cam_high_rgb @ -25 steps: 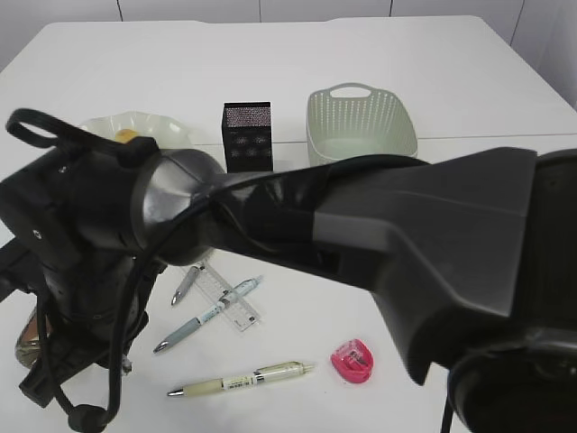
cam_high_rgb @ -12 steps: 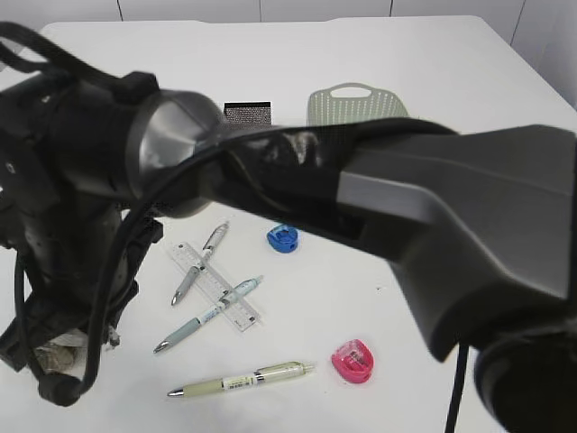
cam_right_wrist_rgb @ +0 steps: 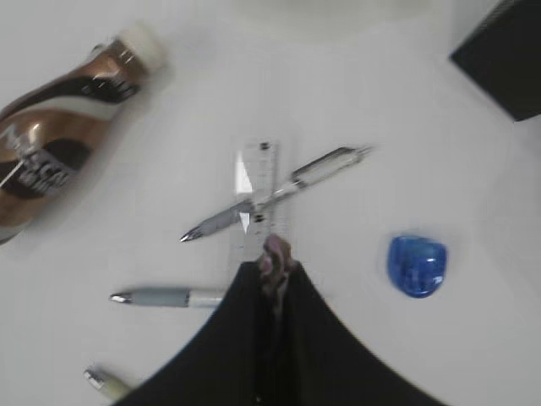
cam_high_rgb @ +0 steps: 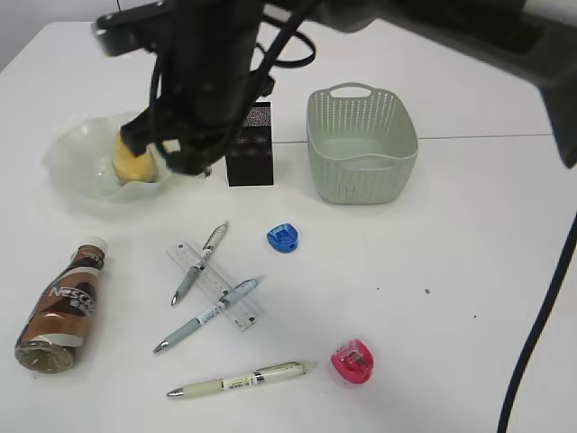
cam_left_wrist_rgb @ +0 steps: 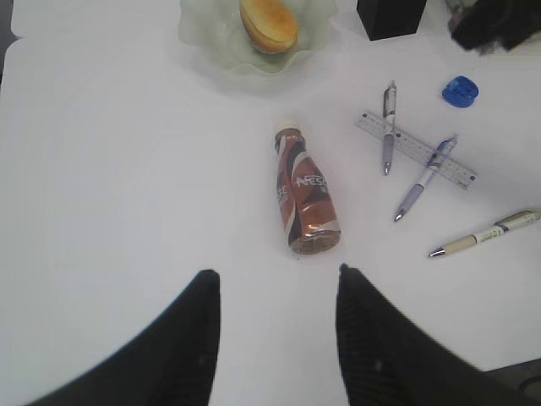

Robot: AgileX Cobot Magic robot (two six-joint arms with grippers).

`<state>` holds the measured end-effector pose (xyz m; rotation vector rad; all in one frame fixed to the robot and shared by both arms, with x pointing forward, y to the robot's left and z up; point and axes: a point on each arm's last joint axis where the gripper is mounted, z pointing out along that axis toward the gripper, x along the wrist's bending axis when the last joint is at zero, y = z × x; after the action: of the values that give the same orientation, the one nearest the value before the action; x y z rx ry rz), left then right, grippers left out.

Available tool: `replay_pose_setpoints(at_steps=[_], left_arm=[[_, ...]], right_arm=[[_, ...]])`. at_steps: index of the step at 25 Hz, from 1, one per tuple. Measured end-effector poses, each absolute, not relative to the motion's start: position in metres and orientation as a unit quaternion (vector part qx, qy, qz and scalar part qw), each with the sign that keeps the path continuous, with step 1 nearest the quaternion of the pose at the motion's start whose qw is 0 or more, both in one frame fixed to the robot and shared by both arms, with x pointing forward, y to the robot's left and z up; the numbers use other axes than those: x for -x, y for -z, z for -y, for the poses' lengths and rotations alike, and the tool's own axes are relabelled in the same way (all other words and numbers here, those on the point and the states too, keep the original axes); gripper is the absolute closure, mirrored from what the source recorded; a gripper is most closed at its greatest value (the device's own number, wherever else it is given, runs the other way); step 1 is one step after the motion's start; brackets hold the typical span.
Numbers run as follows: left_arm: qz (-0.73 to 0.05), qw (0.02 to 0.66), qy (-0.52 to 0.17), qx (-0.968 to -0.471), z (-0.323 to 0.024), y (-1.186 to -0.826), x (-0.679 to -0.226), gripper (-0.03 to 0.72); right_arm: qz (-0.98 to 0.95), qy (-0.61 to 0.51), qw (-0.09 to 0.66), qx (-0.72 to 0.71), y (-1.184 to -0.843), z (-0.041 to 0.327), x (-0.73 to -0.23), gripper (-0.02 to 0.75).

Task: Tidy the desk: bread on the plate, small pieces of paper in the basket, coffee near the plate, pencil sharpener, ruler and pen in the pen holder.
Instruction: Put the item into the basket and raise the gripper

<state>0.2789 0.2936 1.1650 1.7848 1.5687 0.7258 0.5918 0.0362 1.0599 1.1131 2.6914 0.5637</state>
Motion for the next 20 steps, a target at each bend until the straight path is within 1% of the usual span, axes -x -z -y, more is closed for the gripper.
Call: replay_pose_setpoints(at_steps=[3, 6, 15, 20], left_arm=[[-0.598, 0.323, -0.276, -0.680, -0.294, -1.165, -0.279, 0.357], [-0.598, 0.323, -0.276, -0.680, -0.294, -1.165, -0.279, 0.357], [-0.598, 0.323, -0.276, -0.680, -0.294, -1.165, -0.279, 0.357], [-0.598, 0.323, -0.276, -0.680, -0.294, -1.165, -0.279, 0.357]], right_arm=[[-0.884, -0.212, 0.108, -0.403, -1.079, -0.011, -0.615, 0.722], [-0.865, -0.225, 0.123, -0.431, -1.090, 0.015, -0.635, 0.722], [-0.811, -0.244, 0.175, -0.502, -1.100, 0.093, -0.687, 0.723], [-0.787, -0.253, 0.206, -0.523, -1.103, 0.123, -0.704, 0.723]])
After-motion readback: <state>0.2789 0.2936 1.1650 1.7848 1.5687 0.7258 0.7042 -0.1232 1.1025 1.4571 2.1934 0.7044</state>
